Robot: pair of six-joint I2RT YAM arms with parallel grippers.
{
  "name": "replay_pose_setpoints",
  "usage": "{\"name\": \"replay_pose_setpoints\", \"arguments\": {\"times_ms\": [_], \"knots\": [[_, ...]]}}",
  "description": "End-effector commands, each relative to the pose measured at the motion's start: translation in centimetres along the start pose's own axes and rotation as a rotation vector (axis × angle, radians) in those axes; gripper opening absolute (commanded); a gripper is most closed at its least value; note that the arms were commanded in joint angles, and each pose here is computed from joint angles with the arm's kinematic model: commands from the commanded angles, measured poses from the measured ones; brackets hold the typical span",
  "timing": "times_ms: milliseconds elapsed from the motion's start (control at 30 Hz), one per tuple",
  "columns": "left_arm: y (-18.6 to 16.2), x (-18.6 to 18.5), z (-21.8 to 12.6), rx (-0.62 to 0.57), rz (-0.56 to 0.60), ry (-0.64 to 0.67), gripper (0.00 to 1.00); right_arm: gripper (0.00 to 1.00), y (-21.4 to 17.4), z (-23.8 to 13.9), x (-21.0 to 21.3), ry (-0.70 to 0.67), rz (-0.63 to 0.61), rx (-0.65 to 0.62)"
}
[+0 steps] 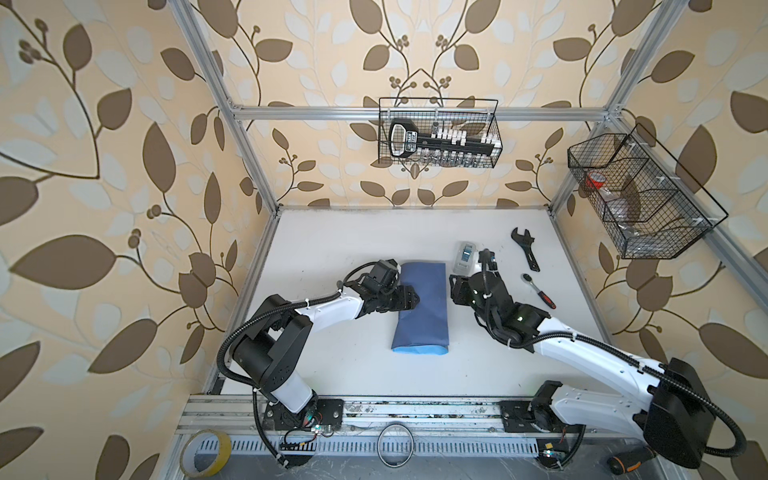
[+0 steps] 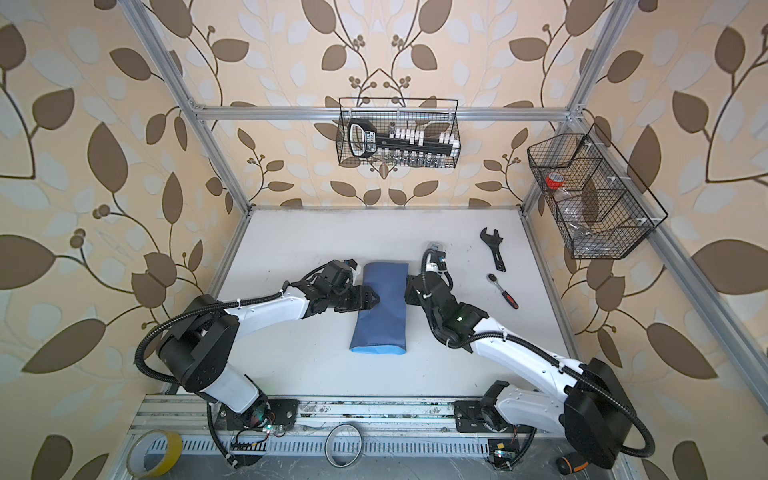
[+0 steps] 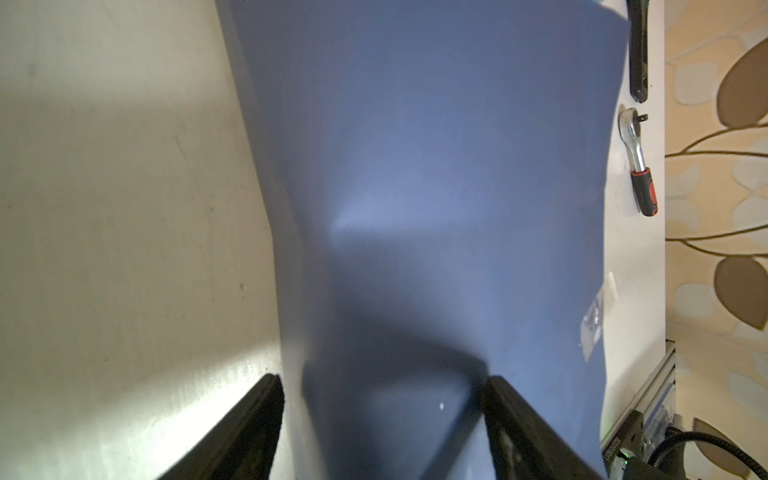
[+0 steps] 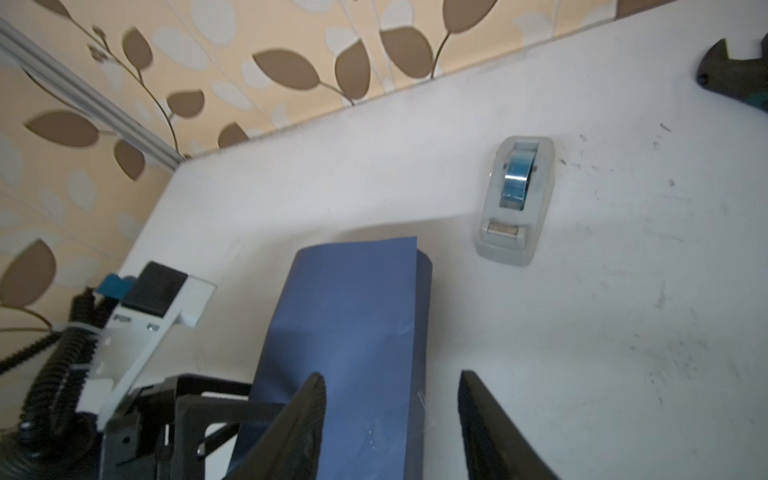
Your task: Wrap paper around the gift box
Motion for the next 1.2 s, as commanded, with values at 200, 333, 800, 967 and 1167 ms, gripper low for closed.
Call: {"name": "replay_pose_setpoints", "arguments": {"times_ms": [200,333,800,967,1167], "knots": [[-3.7,5.3,1.4,0.151,-0.014,0.279,0.77,0.43,-1.4,2.3,3.2,0.008,-0.265,0.266],[-3.6,5.3,1.4,0.150,-0.014,0.280,0.77,0.41,-1.7,3.2,3.7,0.002,-0.269,0.286],[-3.7,5.4,1.3,0.149,-0.010,0.287,0.77,0.39,-3.4,4.5,4.0,0.018,-0.236,0.340],[-3.7,5.4,1.3,0.146,-0.010,0.286,0.77,0.39,-3.9,4.4,4.0,0.013,-0.236,0.348],[-3.7,5.3,1.3,0.146,-0.010,0.283,0.77,0.39,-4.4,4.4,3.7,-0.006,-0.237,0.360]]}}
Point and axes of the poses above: each gripper's point midway between its finger pads, its own z axis out along the fingers, its own x axis along the line the jaws close on, y = z × x, the point moved 8 cm from there along -z, back along the fingers, and after that the axes turned 11 degrees about -z, right-handed, at the moved point
